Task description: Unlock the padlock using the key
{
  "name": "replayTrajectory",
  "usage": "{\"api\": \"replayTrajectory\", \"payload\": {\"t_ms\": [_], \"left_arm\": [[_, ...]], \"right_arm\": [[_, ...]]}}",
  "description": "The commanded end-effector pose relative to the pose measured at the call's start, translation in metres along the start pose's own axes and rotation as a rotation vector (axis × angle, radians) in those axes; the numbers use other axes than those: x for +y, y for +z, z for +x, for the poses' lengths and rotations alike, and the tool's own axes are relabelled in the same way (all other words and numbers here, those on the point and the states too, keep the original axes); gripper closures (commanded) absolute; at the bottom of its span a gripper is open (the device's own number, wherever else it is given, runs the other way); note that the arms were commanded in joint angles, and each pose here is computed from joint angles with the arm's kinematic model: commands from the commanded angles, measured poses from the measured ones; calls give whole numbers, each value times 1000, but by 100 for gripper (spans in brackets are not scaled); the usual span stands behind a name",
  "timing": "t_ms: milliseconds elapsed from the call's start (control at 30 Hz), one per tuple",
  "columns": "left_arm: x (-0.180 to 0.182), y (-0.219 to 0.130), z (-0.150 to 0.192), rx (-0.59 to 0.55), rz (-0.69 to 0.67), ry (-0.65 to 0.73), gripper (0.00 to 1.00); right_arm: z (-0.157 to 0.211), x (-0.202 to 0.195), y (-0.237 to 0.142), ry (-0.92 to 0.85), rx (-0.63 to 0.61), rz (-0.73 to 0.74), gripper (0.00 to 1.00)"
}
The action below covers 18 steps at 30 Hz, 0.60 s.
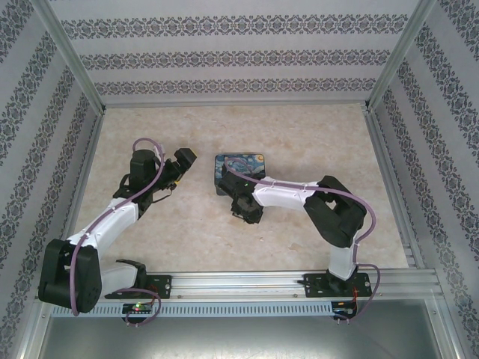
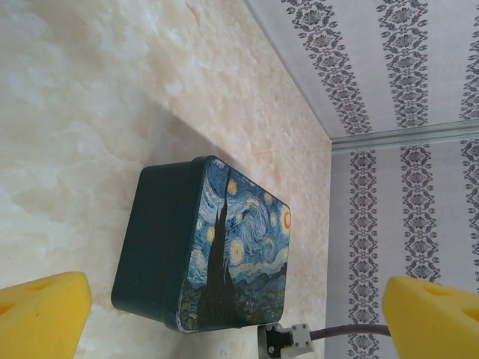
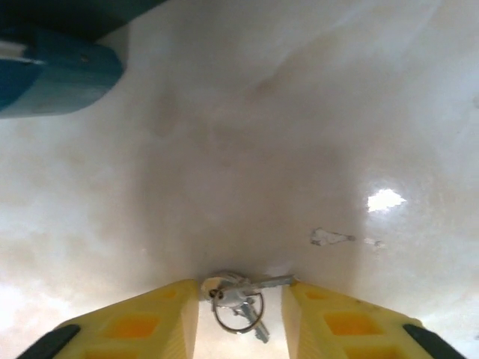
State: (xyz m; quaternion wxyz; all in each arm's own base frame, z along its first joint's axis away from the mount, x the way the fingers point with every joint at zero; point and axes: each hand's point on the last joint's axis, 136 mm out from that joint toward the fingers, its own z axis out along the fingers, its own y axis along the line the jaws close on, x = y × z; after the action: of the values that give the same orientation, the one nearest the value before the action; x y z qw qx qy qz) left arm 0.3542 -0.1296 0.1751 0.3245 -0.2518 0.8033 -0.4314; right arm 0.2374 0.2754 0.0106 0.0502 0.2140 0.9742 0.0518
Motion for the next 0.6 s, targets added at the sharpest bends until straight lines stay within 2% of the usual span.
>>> {"api": "replayTrajectory", "payload": {"t_ms": [0,133,367,567], "left_arm": [[-2,-1,-3,-9,29,-1,0],[-2,-4,-2,-5,27,1,1],[-4,-10,4,21,30,9,0],[-16,-18,14,58,77,6,0]], "right_arm": [[-4,-7,26,-12,-3,30,80],[1,-12,28,-30,6,-5,100],[3,-20,10,-56,-23,-102,100],[2,-11,-20,-93,-52,-284,100]]}}
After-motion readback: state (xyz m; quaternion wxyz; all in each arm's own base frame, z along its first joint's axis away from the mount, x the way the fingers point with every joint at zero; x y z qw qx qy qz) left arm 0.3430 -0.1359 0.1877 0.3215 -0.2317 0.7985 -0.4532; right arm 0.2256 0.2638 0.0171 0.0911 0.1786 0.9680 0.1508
